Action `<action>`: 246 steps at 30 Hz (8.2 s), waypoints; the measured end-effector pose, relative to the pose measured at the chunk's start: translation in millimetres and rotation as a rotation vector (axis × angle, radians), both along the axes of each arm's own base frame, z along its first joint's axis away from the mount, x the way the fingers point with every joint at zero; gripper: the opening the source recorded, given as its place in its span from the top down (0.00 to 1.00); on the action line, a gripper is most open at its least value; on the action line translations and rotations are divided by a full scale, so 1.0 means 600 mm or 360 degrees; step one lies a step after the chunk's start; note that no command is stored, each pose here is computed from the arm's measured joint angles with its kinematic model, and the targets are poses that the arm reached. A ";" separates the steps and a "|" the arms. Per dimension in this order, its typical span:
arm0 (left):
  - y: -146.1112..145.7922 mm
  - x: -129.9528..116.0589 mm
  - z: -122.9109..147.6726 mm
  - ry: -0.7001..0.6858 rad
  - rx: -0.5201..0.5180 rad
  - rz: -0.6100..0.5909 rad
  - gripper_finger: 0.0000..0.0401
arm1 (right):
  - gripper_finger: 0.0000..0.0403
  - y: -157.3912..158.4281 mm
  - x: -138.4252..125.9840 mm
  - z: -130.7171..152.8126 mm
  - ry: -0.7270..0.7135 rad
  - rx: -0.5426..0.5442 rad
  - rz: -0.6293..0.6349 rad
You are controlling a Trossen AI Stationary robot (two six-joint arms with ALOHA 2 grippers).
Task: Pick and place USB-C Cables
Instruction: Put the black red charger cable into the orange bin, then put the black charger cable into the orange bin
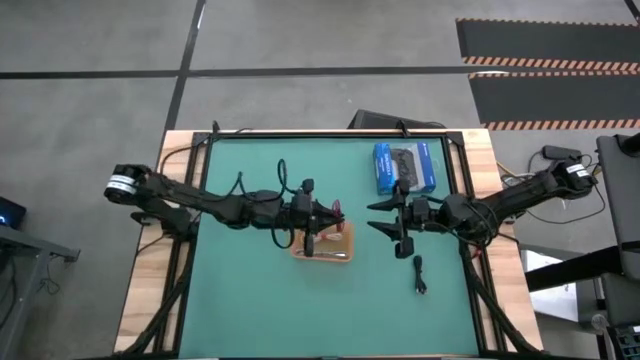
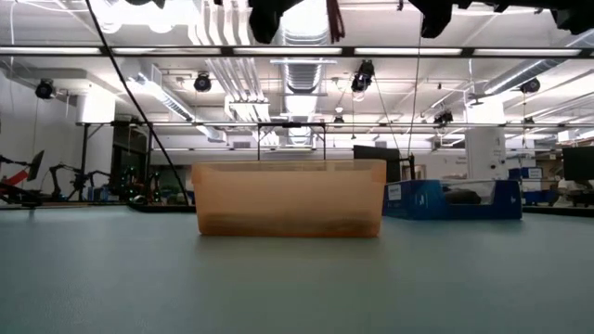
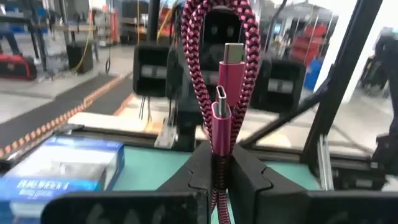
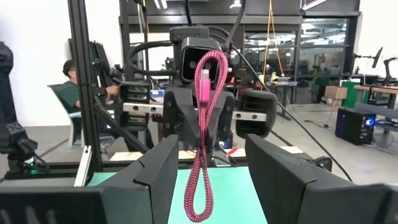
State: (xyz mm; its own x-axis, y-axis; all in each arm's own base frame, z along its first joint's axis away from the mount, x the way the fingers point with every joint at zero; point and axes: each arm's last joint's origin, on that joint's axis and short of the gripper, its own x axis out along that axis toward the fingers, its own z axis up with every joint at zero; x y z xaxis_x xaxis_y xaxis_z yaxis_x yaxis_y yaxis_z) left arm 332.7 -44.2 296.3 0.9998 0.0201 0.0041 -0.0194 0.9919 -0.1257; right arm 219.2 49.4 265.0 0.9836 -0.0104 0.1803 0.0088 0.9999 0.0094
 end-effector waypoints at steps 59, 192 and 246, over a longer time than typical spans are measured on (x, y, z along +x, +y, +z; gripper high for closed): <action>0.001 0.106 -0.028 0.1893 0.0271 -0.0162 0.97 | 0.56 -0.030 -0.114 -0.001 0.0539 0.0035 0.0000; -0.018 0.074 -0.021 0.1231 0.0400 -0.0190 0.87 | 0.56 -0.007 -0.060 -0.067 0.1007 0.0702 0.0044; 0.007 -0.087 0.053 0.0420 0.0501 -0.0026 0.87 | 0.56 0.153 -0.035 -0.146 0.2590 0.1557 -0.1157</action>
